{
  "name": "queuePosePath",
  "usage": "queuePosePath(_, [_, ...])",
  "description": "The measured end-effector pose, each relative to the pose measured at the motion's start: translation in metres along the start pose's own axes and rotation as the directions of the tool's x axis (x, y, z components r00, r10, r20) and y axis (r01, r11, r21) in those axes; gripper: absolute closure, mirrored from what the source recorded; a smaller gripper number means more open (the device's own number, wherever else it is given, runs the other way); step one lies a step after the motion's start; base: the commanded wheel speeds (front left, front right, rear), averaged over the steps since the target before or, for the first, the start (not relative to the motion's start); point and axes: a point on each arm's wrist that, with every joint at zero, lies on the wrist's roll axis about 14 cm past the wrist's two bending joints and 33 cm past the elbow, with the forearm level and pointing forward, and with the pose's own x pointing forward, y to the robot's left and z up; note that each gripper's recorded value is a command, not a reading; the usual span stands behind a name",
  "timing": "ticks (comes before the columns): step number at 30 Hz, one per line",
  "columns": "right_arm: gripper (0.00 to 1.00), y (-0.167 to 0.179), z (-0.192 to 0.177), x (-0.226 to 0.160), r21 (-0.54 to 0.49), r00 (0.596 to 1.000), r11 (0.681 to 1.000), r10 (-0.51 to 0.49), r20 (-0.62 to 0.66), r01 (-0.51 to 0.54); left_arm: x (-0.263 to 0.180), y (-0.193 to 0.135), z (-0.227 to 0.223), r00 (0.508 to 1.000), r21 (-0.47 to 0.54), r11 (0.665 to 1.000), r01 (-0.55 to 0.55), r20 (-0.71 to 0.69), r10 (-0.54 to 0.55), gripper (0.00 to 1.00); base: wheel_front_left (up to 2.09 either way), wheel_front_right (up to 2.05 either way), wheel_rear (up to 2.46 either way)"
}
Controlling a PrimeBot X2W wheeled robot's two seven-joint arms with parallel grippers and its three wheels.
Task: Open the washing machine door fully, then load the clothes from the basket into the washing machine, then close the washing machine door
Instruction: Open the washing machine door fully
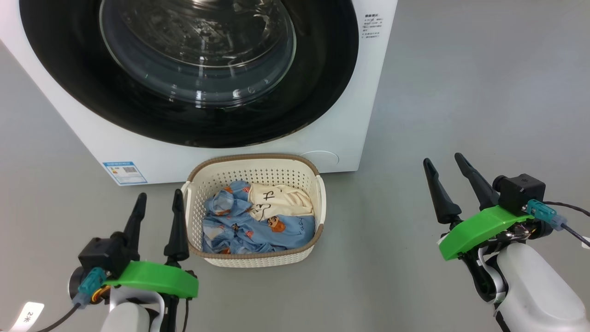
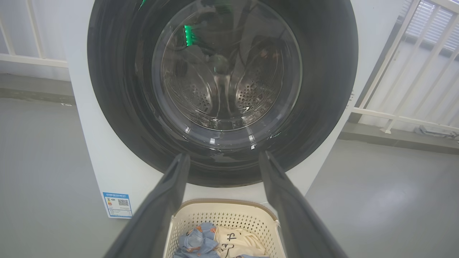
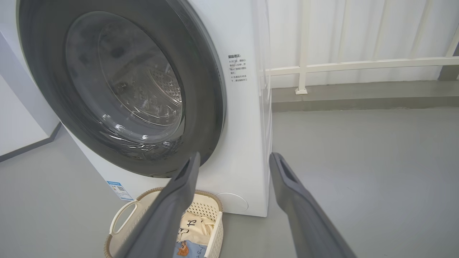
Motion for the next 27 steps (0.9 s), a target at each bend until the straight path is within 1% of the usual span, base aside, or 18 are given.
queuePosePath(8, [0.0, -0.001, 0.013, 0.005, 0.005, 0.999, 1.0, -0.002, 0.047, 0.002, 0.001, 0.004, -0.003, 1.0, 0.001, 1.0, -0.013, -0.006, 0.013, 0.0, 0.0, 0.0, 0.0])
queuePosePath(22, [0.0, -0.006, 0.015, 0.008, -0.003, 0.998, 1.0, -0.018, 0.057, 0.018, 0.0, 0.011, -0.004, 0.999, 0.005, 0.999, -0.034, -0.009, 0.034, 0.0, 0.0, 0.0, 0.0])
queuePosePath(27, [0.0, -0.013, 0.016, 0.012, 0.002, 0.997, 0.999, -0.036, 0.064, 0.036, 0.0, 0.015, -0.005, 0.999, 0.005, 0.999, -0.043, -0.009, 0.044, 0.0, 0.0, 0.0, 0.0])
